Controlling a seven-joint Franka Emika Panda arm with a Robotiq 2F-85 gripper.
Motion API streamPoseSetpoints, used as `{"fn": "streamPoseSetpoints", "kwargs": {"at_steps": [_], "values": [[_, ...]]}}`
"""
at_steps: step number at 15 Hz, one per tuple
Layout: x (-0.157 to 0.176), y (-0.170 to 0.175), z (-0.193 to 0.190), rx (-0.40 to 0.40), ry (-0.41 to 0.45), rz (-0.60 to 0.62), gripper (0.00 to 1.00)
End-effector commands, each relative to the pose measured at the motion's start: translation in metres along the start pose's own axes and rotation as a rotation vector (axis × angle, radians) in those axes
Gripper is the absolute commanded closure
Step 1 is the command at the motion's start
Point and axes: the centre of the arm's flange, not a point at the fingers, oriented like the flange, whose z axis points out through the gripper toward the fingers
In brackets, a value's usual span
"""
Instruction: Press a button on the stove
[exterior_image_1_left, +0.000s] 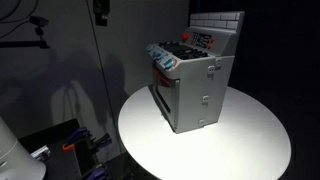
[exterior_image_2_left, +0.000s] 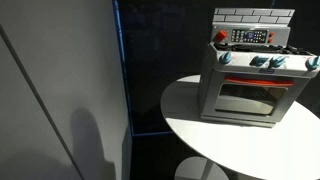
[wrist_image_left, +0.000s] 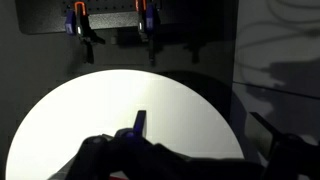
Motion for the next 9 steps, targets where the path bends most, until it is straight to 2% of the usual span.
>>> {"fn": "streamPoseSetpoints", "kwargs": {"at_steps": [1,9], "values": [[0.000,0.000,0.000,0.000,0.001,0.000,0.00],[0.010,0.002,-0.012,-0.001,0.022,0.020,0.00]]}}
